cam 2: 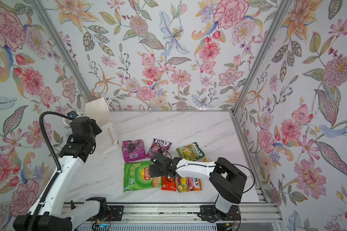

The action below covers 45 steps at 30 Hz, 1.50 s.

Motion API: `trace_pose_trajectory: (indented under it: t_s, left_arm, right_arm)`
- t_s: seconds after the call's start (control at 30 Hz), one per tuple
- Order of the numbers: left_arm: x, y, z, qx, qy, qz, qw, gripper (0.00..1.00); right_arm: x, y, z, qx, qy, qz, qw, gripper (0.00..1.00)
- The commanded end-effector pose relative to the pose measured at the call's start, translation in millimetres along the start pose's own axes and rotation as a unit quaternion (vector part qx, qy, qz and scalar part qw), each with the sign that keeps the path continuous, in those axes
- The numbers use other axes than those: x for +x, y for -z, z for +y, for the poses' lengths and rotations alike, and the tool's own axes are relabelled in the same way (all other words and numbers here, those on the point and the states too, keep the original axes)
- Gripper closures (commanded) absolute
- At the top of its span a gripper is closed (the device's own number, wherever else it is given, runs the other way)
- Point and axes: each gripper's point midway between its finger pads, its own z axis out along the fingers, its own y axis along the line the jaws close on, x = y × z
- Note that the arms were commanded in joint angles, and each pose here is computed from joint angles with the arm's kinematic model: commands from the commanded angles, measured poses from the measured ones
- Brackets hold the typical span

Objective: Place the snacks into the paper bag
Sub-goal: 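Pull the bag nearer with left gripper while right gripper reaches the Lay's bag, then close the right gripper on the edge of the green Lay's chip bag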

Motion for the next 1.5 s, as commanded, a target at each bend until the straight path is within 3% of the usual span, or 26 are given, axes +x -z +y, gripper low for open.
trace_pose_trajectory:
  t_s: [0.0, 0.17, 0.4, 0.6, 0.77, 1.03, 1.17, 1.47]
  left_arm:
    - [3, 14, 20, -0.028, -0.040, 0.005, 0.999, 1.00]
    - [6, 28, 24, -0.015, -0.035, 0.005, 0.999, 1.00]
    - [37, 29, 29, -0.002, -0.048, 0.042, 0.998, 1.00]
    - [49, 34, 33, 0.004, -0.063, 0.057, 0.996, 1.00]
    - [50, 39, 33, 0.011, -0.082, 0.063, 0.995, 1.00]
    - [44, 48, 34, 0.019, -0.113, 0.054, 0.992, 1.00]
    - [39, 50, 31, 0.028, -0.123, 0.047, 0.991, 1.00]
    - [38, 51, 24, 0.046, -0.128, 0.051, 0.989, 1.00]
  right_arm:
    - [-6, -7, 6, 0.002, -0.023, -0.003, 1.000, 0.03]
    - [-3, -21, 6, 0.015, -0.031, 0.011, 0.999, 0.05]
    - [4, -40, 4, 0.051, -0.025, 0.035, 0.998, 0.08]
    - [20, -55, 5, 0.069, -0.020, 0.058, 0.996, 0.17]
    - [29, -63, -6, 0.104, -0.011, 0.062, 0.993, 0.33]
    - [26, -60, -14, 0.121, -0.008, 0.044, 0.992, 0.80]
    - [17, -46, -3, 0.108, -0.002, 0.021, 0.994, 0.96]
    - [9, -5, -13, 0.099, -0.035, -0.023, 0.994, 1.00]
